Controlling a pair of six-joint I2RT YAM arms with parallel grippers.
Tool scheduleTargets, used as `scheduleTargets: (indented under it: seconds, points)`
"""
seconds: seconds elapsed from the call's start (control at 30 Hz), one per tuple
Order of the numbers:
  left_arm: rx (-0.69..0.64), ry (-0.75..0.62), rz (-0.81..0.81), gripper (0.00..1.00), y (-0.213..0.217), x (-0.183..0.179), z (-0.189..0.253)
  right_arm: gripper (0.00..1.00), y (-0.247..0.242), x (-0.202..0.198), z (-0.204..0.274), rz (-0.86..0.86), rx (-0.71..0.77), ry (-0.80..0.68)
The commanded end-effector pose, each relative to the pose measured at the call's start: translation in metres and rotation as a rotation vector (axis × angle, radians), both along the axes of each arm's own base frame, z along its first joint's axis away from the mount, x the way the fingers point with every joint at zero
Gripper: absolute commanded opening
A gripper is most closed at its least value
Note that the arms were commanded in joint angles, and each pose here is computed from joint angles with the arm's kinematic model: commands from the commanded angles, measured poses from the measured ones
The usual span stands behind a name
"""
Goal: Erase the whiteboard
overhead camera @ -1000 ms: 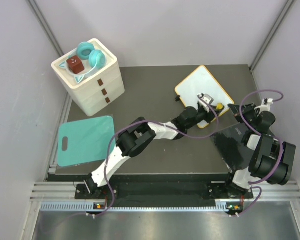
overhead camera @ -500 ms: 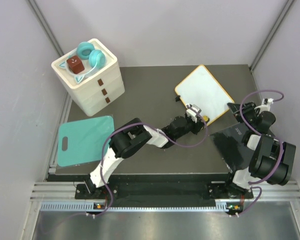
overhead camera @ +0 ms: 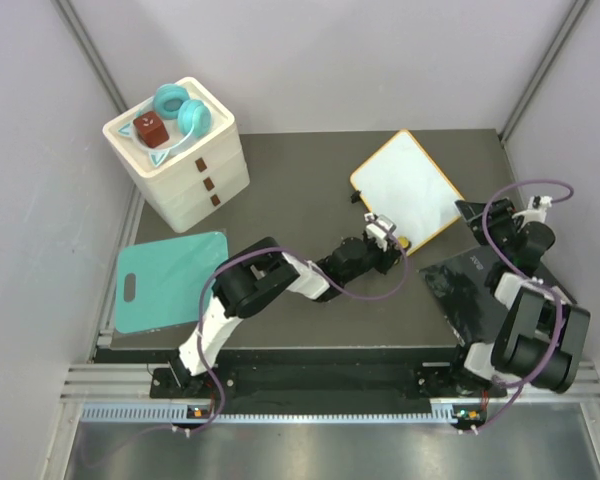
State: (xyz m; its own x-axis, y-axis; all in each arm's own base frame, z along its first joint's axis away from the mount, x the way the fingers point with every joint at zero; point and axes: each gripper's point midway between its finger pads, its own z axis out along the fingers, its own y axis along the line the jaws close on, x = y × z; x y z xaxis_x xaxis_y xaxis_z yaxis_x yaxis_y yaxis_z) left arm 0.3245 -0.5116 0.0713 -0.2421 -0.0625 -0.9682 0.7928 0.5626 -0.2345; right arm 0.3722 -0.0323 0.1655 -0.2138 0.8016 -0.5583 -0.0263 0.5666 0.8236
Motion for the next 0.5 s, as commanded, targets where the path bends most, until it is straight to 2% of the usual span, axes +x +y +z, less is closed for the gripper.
scheduleTargets:
  seconds: [0.0,0.03,0.07,0.1,0.17,0.2,0.23,0.3,0.33,0.47]
  points:
    - [-0.201,-0.162,0.041,0.00,0.015,0.001,0.107,0.68,-0.018,-0.014,0.017,-0.131,-0.117,-0.002]
    - [-0.228,-0.177,0.062,0.00,0.027,0.000,0.130,0.72,-0.021,-0.021,0.009,-0.161,-0.124,0.048]
    - [-0.239,-0.166,0.105,0.00,0.039,0.005,0.138,0.73,-0.029,-0.030,0.030,-0.223,-0.193,0.003]
    - [-0.280,-0.185,0.131,0.00,0.054,0.007,0.168,0.76,-0.032,-0.034,0.038,-0.249,-0.219,-0.004]
    - [-0.247,-0.147,0.182,0.00,0.076,0.010,0.165,0.78,-0.036,-0.046,0.045,-0.287,-0.269,0.012]
    - [-0.255,-0.144,0.221,0.00,0.093,0.016,0.183,0.79,-0.034,-0.053,0.068,-0.298,-0.297,-0.043]
    - [-0.162,-0.076,0.256,0.00,0.103,0.021,0.163,0.79,-0.033,-0.057,0.072,-0.299,-0.312,-0.045]
    - [-0.105,0.019,0.350,0.00,0.133,0.035,0.160,0.79,-0.024,-0.065,0.085,-0.269,-0.328,-0.062]
    - [0.009,0.107,0.382,0.00,0.147,0.035,0.136,0.79,-0.020,-0.067,0.088,-0.251,-0.329,-0.067]
    - [0.142,0.218,0.493,0.00,0.193,0.036,0.116,0.79,0.007,-0.074,0.092,-0.133,-0.290,-0.080]
